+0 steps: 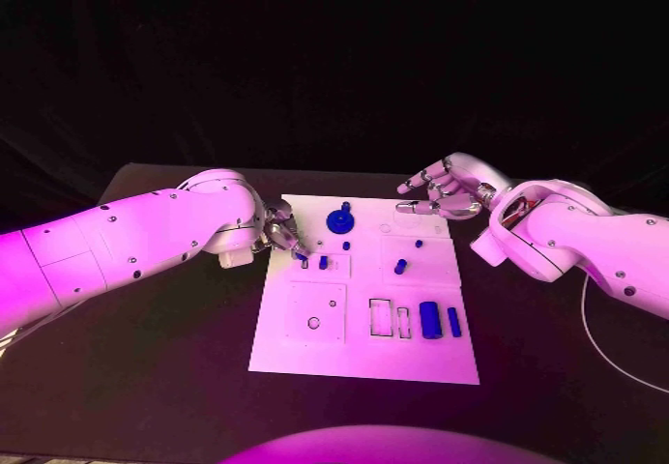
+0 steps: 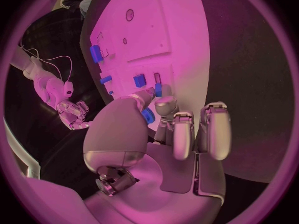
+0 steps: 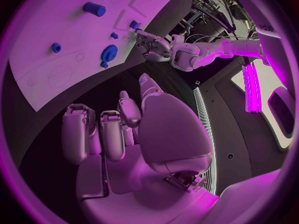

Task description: Assemble the parts on the task board

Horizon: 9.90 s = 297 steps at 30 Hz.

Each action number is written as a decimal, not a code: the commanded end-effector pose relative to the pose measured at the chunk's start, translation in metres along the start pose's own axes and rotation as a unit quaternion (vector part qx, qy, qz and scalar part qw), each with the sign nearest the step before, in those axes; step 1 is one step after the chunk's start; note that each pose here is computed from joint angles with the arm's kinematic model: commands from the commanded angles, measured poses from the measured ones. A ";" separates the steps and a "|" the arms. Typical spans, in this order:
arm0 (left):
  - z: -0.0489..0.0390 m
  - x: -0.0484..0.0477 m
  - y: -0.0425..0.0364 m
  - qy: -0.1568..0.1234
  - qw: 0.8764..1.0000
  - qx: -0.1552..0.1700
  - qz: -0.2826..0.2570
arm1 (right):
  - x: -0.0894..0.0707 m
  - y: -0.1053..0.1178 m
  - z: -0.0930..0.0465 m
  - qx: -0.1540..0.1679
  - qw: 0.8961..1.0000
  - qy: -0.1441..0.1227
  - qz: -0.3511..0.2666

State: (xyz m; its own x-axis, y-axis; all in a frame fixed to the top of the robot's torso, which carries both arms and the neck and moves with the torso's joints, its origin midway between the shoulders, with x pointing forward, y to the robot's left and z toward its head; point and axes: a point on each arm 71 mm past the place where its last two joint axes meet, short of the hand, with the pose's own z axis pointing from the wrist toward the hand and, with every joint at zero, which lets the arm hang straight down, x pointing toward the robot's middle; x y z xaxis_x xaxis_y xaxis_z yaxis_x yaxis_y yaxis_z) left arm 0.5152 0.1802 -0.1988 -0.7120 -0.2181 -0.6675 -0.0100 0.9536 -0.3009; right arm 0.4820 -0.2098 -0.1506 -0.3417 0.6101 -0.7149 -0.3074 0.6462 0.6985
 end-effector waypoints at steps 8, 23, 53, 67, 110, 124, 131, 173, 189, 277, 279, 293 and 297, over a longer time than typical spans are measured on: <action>-0.0013 0.0098 -0.0021 0.041 0.998 -0.003 0.043 | 0.002 0.001 0.000 -0.004 1.000 0.009 -0.001; -0.0014 0.0120 -0.0027 0.048 0.998 -0.007 0.050 | 0.002 0.001 0.000 -0.004 1.000 0.009 0.000; 0.0050 0.0176 -0.0104 0.064 0.995 -0.051 0.056 | 0.002 0.002 -0.001 -0.006 1.000 0.007 0.001; 0.0068 0.0159 -0.0098 0.058 0.995 -0.059 0.057 | 0.001 0.003 -0.002 -0.008 1.000 0.004 0.001; -0.0066 -0.0180 -0.0117 -0.103 0.969 0.151 -0.167 | 0.001 0.001 -0.002 -0.006 1.000 0.005 0.002; -0.0043 -0.0165 -0.0412 -0.175 0.951 0.254 -0.035 | 0.002 0.001 -0.003 -0.006 1.000 0.008 0.002; -0.0020 -0.0047 -0.0583 -0.210 0.928 0.303 0.060 | 0.003 0.002 -0.002 -0.007 1.000 0.009 0.002; 0.0293 0.0274 -0.0790 -0.158 0.937 0.222 0.220 | 0.002 0.003 -0.002 -0.010 1.000 -0.001 0.003; 0.0312 0.0293 -0.0787 -0.150 0.940 0.212 0.222 | 0.003 0.003 -0.002 -0.011 1.000 0.001 0.003; 0.0061 0.0080 -0.0317 -0.165 0.954 0.201 0.147 | 0.003 0.003 -0.002 -0.013 1.000 0.002 0.003; 0.0061 0.0081 -0.0319 -0.165 0.954 0.201 0.148 | 0.004 0.004 -0.002 -0.013 1.000 0.002 0.003; 0.0107 0.0103 -0.0325 -0.158 0.956 0.193 0.154 | 0.004 0.004 -0.001 -0.014 1.000 0.003 0.003; 0.0126 0.0116 -0.0330 -0.156 0.956 0.192 0.155 | 0.004 0.004 -0.001 -0.014 1.000 0.003 0.003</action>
State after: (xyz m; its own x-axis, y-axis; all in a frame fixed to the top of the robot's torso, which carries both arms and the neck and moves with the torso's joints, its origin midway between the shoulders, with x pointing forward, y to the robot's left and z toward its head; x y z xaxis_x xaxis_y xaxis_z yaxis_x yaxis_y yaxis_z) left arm 0.5177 0.1457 -0.2008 -0.3776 -0.0702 -0.9233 0.4644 0.8483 -0.2544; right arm 0.4790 -0.2069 -0.1505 -0.3419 0.6177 -0.7083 -0.3191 0.6326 0.7057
